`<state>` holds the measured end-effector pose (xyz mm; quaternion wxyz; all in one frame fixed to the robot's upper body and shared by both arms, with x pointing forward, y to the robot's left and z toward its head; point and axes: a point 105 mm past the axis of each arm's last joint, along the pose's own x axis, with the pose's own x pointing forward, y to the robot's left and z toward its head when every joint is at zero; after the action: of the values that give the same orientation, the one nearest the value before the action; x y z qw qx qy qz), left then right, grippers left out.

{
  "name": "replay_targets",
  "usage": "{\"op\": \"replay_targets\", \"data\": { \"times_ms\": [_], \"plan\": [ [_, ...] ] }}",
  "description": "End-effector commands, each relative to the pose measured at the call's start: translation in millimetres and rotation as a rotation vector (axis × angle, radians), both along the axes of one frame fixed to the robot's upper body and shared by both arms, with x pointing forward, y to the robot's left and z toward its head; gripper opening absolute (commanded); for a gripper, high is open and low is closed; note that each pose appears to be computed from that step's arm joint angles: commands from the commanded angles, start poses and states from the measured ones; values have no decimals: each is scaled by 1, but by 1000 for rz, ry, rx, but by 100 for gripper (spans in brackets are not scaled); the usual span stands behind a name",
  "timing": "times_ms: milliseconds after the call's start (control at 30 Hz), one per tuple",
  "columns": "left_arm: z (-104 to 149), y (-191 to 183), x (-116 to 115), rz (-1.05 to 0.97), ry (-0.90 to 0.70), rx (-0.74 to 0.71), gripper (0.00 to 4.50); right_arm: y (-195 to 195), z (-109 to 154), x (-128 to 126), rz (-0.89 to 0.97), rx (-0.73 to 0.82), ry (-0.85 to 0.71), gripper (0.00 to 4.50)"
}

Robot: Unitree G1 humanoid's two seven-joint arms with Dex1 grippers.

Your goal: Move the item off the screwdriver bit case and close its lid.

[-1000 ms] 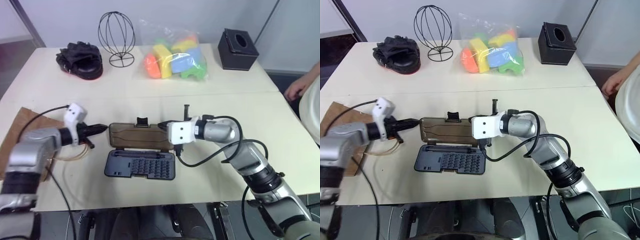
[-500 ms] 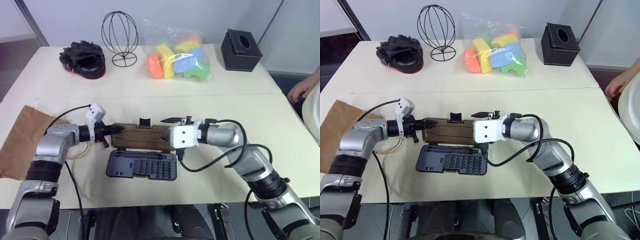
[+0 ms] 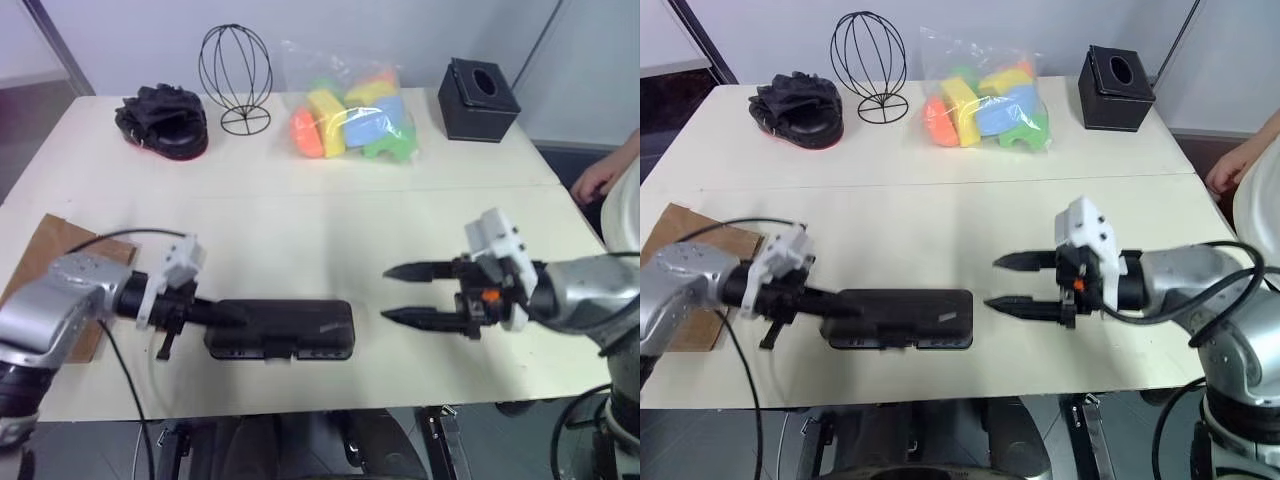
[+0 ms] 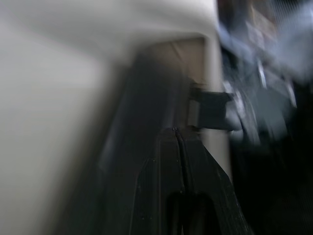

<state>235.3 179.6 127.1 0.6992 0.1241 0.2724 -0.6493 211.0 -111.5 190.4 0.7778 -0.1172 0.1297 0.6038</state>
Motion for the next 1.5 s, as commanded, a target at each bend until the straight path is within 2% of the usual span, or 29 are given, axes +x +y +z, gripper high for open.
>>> {"op": "replay_targets", "data": {
  "times_ms": [33,100,200,267,333,367,500,633,1000,1233,1367,1467,1500],
  "plan": [
    [-11,12,20,32,-116,96,0,18,-11,-8,21,-42,-53,294],
    [0,10,40,69,-177,52,0,26,-21,-8,25,-77,-69,294],
    [23,4,69,135,-238,-24,0,40,-37,-12,65,-125,-103,213],
    [34,-4,82,113,-271,-39,0,57,-52,-18,118,-129,-105,115],
    [30,-14,87,47,-260,-14,0,76,-68,-24,168,-139,-119,10],
    [26,-17,86,21,-246,-3,0,82,-73,-26,181,-150,-131,3],
    [7,-29,81,-84,-201,33,0,97,-89,-28,210,-195,-164,3],
    [-13,-45,79,-158,-178,60,0,109,-99,-14,185,-264,-244,3],
    [-26,-66,76,-226,-152,54,0,111,-105,9,64,-347,-346,3],
    [-36,-71,44,-314,-43,33,0,96,-100,49,-157,-386,-488,3],
    [-43,-77,40,-300,-36,28,0,94,-104,50,-167,-381,-467,3],
    [-44,-75,58,-221,-94,45,0,94,-108,32,-103,-325,-344,3],
    [-45,-72,66,-187,-114,55,0,93,-109,25,-81,-300,-299,26]
  ]
}}
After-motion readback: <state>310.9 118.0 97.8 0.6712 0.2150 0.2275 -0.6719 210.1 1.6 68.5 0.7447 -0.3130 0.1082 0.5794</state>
